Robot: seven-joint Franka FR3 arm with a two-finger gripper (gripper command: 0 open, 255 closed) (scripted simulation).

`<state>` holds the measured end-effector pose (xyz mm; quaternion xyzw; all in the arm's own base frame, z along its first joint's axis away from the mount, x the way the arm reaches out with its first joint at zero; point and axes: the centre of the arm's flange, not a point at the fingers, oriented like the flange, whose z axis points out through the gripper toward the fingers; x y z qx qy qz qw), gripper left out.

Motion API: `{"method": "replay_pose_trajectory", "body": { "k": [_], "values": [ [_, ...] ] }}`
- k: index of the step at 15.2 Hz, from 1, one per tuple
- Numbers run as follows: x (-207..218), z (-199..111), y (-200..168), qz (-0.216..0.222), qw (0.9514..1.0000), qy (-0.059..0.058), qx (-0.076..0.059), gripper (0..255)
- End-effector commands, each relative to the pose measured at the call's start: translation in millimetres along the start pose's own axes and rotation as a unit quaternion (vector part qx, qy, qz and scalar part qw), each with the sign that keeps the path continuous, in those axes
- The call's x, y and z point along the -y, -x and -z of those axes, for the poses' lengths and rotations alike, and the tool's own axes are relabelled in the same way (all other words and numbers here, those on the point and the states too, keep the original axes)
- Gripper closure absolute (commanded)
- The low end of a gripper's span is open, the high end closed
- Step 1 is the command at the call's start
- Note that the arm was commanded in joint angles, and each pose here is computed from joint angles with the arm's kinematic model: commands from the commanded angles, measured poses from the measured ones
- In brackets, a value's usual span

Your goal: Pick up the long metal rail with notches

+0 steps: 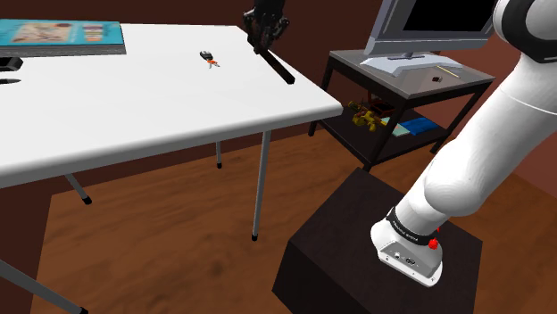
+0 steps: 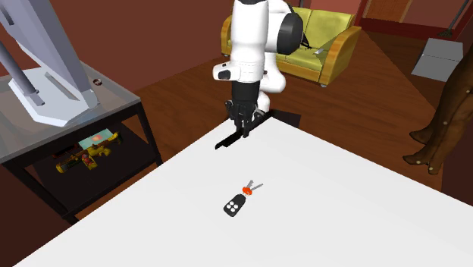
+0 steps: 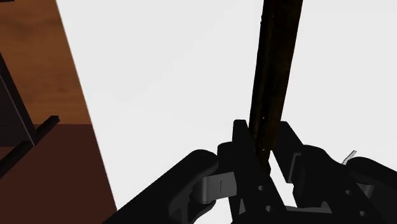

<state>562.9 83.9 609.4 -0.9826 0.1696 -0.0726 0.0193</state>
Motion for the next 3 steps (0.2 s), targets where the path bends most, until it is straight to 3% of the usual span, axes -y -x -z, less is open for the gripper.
{"method": "replay_pose_trajectory", "body": {
  "k": [1, 3],
  "values": [
    [0.6, 11.5, -2.1, 0.000, 1.0000, 0.000, 0.000, 255],
    [0.7, 12.3, -2.2, 0.000, 1.0000, 0.000, 0.000, 255]
  ]
}}
